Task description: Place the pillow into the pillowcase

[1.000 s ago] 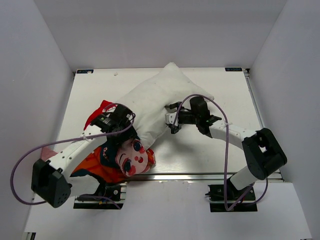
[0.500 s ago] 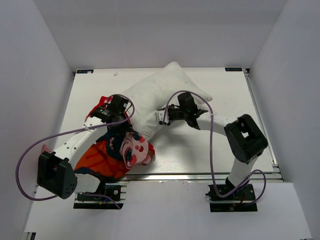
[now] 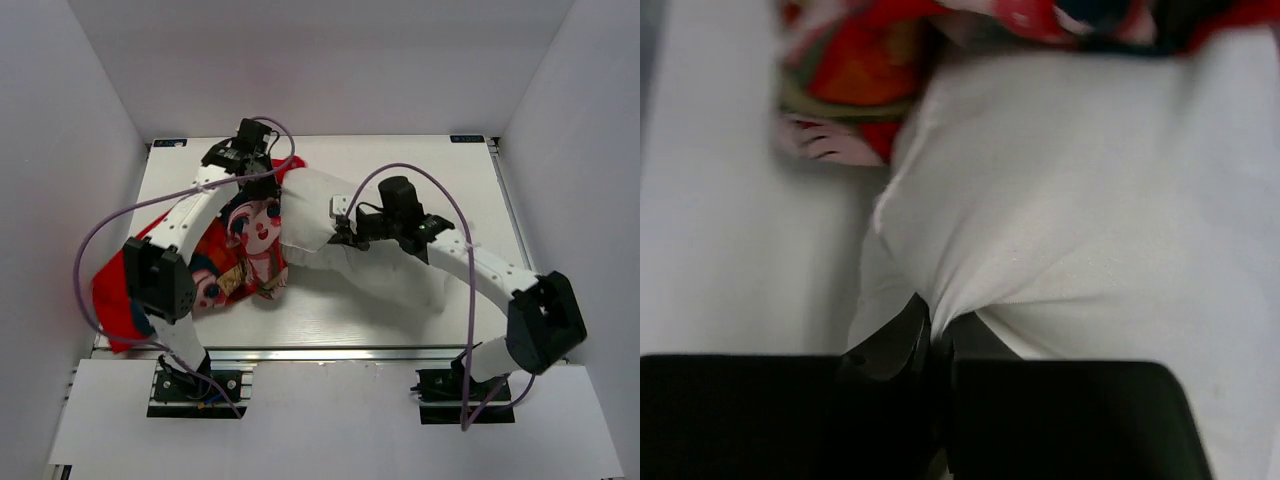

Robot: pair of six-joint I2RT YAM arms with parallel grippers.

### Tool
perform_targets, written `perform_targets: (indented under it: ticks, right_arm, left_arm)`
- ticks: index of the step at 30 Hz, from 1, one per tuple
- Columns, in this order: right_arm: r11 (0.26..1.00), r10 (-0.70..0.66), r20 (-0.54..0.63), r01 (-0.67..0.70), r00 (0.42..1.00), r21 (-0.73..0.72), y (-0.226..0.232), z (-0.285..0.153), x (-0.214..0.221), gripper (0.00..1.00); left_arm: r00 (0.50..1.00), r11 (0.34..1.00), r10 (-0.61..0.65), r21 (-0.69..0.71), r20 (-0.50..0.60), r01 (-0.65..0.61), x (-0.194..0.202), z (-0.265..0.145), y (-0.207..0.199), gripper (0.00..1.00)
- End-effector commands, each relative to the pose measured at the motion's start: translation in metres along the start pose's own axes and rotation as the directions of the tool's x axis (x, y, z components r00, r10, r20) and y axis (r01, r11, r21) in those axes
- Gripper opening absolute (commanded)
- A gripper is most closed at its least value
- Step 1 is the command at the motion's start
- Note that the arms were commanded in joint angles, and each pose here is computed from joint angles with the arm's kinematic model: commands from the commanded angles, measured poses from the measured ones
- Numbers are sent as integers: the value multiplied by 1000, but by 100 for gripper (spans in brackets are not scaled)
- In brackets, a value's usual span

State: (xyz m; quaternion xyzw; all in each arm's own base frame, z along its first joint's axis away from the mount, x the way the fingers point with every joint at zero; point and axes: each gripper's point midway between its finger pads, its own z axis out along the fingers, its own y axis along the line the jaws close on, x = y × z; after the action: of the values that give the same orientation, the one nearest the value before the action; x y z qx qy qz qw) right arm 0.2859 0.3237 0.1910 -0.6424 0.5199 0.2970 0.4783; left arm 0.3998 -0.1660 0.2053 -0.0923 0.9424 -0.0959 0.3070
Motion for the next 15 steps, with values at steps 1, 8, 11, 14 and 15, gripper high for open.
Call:
perform_targets:
  ticks: [1, 8, 11, 14, 15]
  right_arm:
    - [977, 124, 141, -95, 982, -193, 61, -6, -53, 0]
    - [968, 216, 68, -204, 974, -148, 66, 2, -19, 7]
    - [963, 243, -4, -242, 970, -120, 50, 2, -2, 24]
    - [971, 227, 11, -225, 974, -75, 29, -11, -9, 42]
    - [974, 217, 19, -215, 976, -64, 24, -15, -13, 53]
  left_arm:
    - [999, 973, 17, 231, 45, -27, -24, 11, -60, 0]
    - [997, 963, 21, 270, -69, -2, 20, 22, -53, 36]
    - [999, 969, 16, 249, -44, -4, 24, 4, -41, 57]
    - [1000, 978, 2, 210, 24, -7, 16, -24, -28, 66]
    - [998, 981, -2, 194, 59, -10, 10, -34, -24, 68]
